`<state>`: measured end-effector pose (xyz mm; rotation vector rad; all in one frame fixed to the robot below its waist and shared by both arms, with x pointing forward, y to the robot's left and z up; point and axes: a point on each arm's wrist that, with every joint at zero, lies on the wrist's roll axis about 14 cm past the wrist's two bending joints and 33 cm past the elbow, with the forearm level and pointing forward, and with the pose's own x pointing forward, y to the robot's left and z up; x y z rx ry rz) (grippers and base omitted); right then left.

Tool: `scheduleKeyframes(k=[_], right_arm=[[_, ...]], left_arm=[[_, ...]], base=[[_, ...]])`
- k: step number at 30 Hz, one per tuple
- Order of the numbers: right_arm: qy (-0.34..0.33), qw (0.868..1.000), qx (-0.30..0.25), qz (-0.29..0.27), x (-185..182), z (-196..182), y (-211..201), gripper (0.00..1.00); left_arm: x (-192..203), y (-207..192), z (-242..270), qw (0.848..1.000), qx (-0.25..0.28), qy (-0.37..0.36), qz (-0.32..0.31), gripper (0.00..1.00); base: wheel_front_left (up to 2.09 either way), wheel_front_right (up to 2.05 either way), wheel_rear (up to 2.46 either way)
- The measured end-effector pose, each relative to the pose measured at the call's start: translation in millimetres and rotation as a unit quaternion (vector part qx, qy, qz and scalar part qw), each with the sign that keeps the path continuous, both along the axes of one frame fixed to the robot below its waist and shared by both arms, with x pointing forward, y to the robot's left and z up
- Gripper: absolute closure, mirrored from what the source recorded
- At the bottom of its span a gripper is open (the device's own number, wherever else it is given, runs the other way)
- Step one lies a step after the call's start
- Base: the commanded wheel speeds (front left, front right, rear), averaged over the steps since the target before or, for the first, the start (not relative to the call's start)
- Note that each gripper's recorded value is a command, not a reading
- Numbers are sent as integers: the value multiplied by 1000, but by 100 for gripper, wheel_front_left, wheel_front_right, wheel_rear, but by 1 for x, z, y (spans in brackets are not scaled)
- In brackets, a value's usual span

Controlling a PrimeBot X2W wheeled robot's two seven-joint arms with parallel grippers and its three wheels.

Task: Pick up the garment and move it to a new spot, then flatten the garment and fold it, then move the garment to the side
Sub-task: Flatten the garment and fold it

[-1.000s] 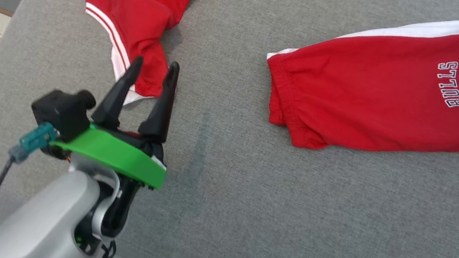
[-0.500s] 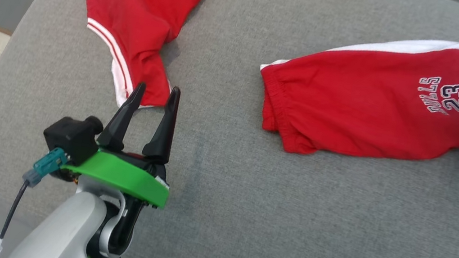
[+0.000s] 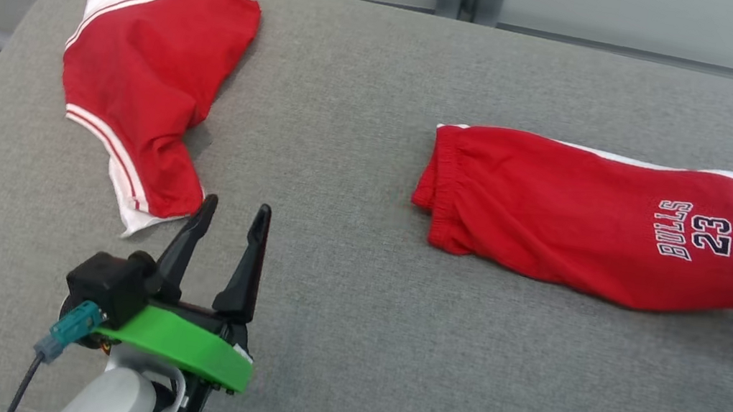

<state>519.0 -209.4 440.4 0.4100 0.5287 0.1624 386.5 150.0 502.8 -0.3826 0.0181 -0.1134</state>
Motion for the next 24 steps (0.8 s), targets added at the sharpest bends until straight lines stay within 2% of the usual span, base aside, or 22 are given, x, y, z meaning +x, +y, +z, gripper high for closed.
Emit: scheduleKeyframes(k=[7, 12, 15, 19, 20, 24], right_arm=[[-55, 997, -28, -45, -24, 24, -46, 100], [-95, 994, -51, -17, -20, 49, -35, 100], [-116, 991, -59, 27, -7, 63, -4, 100], [-115, 987, -62, 97, 3, 65, 57, 100], [-96, 986, -59, 124, 5, 58, 84, 100], [-58, 981, -73, 173, 4, 39, 128, 100]], left_arm=[[-9, -22, 24, 998, 28, -51, -34, 0], [-17, -25, 28, 996, 42, -65, -34, 0], [-20, -25, 29, 996, 44, -69, -32, 0], [-24, -25, 30, 996, 36, -71, -25, 0], [-27, -24, 27, 997, 34, -68, -23, 0], [-32, -15, 23, 998, 30, -62, -5, 0]], base=[[0, 0, 0], [0, 0, 0], [0, 0, 0], [0, 0, 0], [0, 0, 0], [0, 0, 0]])
